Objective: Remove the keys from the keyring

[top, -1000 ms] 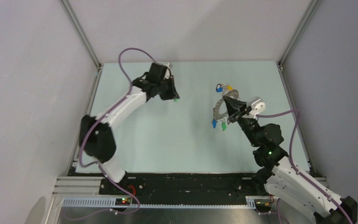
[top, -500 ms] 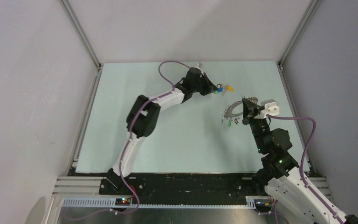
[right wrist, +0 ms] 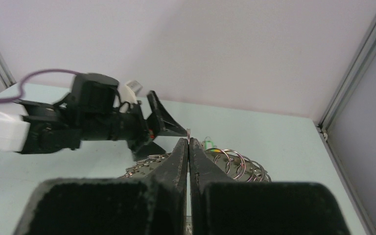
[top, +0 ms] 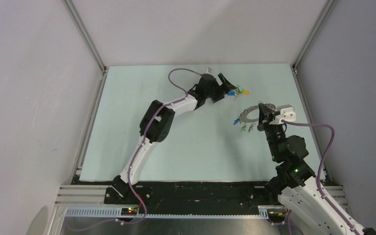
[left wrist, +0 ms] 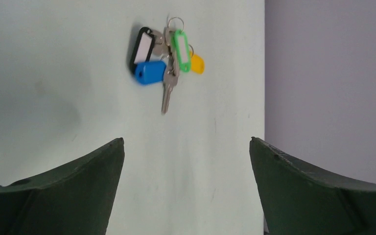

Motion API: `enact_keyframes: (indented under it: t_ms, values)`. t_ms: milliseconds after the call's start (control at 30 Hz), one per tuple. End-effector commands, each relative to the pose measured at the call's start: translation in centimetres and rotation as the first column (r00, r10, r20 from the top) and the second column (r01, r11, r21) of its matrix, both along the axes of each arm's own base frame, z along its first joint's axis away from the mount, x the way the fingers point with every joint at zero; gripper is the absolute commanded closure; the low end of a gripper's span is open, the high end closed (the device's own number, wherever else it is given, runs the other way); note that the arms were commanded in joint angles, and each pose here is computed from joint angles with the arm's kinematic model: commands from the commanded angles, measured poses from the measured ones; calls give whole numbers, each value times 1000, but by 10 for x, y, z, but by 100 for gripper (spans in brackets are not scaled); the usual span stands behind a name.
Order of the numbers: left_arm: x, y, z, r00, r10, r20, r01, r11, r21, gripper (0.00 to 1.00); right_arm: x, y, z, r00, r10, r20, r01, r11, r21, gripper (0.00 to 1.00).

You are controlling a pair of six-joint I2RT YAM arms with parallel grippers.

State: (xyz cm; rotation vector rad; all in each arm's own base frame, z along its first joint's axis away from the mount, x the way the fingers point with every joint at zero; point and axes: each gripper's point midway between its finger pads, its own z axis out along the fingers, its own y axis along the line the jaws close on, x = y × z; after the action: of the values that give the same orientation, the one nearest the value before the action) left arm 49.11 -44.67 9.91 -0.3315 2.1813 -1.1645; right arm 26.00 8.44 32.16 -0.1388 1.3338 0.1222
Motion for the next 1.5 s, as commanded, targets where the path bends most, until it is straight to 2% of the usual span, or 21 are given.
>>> enact_keyframes:
  t_ms: [0,200,233,267,300,367,400,433,500,533,633,667,700,733,767,800,833,900,1133,1367,1467]
  values:
    - [-15,60,141,952,90,291,-101,995,23,0,-1,-2,32,998,-1,65,-2,999,44,100]
    - [-71,174,202,893,227,388,-288,951,107,0,4,27,15,992,125,-3,-125,992,8,100]
    - [-82,190,182,910,232,345,-302,938,167,0,7,33,10,989,149,-23,-149,989,-8,100]
    - [-92,210,201,889,272,368,-345,927,149,0,6,44,7,979,200,-44,-202,979,-31,100]
    - [-104,224,182,902,273,335,-353,913,206,0,12,53,-3,971,222,-87,-227,973,-50,100]
    - [-126,262,185,878,324,352,-418,877,235,0,18,74,-16,943,293,-159,-305,951,-57,100]
    - [-141,281,206,843,362,398,-466,862,201,0,19,86,-11,927,344,-153,-354,934,-46,100]
    - [-151,296,193,840,366,400,-483,841,245,0,27,98,-23,911,363,-194,-375,927,-26,100]
    - [-176,329,210,782,399,479,-555,796,242,0,37,127,-22,879,443,-174,-448,894,12,100]
    - [-193,343,223,751,389,533,-572,787,232,0,40,143,3,864,495,-89,-495,869,25,100]
    - [-218,371,247,678,353,645,-620,745,245,0,71,198,47,810,586,-11,-586,810,25,100]
    - [-229,381,253,657,332,677,-635,728,259,0,84,216,40,789,614,-37,-614,789,22,100]
    - [-232,388,256,643,333,690,-654,707,268,0,87,226,79,771,636,36,-637,771,19,99]
    - [-239,396,259,636,312,706,-663,689,292,0,100,237,75,765,643,18,-643,764,48,90]
    - [-243,403,260,626,318,712,-680,669,299,0,106,239,104,766,639,71,-643,763,62,64]
    - [-245,406,257,635,302,711,-680,654,330,0,116,245,100,768,639,52,-640,763,92,50]
    - [-247,411,255,635,309,708,-691,638,341,0,123,242,113,784,618,62,-621,776,110,16]
    - [-247,418,242,649,323,689,-703,602,379,0,132,239,107,808,589,11,-584,799,143,2]
    - [-237,424,203,693,402,598,-708,537,459,0,120,179,44,856,443,-265,-400,894,203,1]
    - [-239,422,198,712,400,577,-691,544,475,0,61,94,19,924,269,-273,-229,958,171,1]
    - [-246,421,196,705,406,581,-693,570,442,0,41,67,-12,926,196,-324,-159,978,137,1]
